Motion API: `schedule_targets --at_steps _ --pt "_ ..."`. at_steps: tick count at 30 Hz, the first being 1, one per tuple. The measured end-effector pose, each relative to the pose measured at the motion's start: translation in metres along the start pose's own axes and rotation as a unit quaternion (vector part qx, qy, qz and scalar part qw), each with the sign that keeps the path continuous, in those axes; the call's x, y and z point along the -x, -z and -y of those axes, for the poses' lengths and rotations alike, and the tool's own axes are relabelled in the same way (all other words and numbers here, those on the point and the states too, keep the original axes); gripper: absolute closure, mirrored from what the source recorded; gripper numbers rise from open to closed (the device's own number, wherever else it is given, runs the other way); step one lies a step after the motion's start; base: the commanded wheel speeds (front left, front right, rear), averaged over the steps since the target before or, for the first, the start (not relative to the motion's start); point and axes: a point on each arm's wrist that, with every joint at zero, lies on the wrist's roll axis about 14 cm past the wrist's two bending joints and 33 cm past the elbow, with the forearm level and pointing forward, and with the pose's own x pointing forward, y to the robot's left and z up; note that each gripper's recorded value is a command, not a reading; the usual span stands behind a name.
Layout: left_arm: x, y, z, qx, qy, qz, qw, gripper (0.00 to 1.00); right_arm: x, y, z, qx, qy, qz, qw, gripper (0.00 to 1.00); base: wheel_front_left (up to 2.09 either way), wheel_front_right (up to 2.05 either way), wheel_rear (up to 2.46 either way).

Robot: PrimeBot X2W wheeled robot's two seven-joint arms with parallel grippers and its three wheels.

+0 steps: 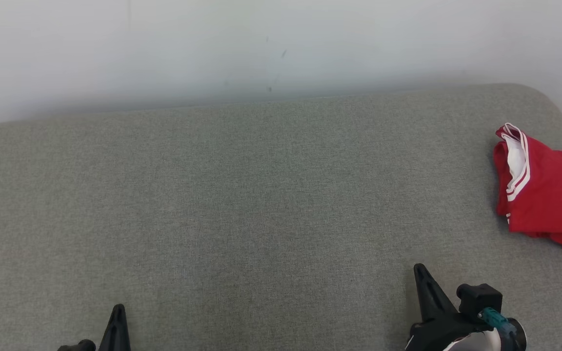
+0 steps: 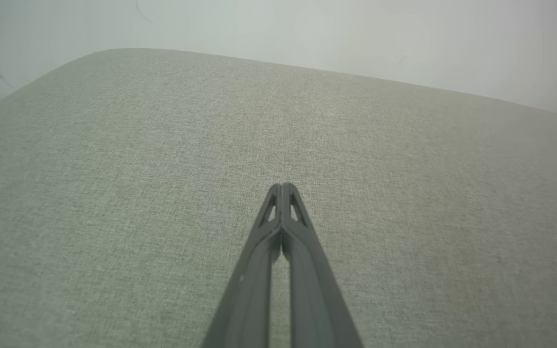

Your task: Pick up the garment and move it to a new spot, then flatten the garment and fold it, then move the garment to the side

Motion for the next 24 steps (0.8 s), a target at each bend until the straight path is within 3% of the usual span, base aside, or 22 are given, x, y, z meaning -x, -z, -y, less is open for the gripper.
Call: schedule_targets --at_steps 9,24 --pt "-0.001 -0.002 -0.005 0.088 -0.015 -0.004 0.996 1.0 -0.001 -0.011 0.006 -0.092 0.018 0.017 0.995 1.0 0.0 0.0 0.0" --pt "-0.003 -0.01 -0.008 0.206 -0.025 -0.002 0.978 1.0 0.001 -0.021 0.012 -0.215 0.033 0.03 0.976 1.0 0.0 0.0 0.0"
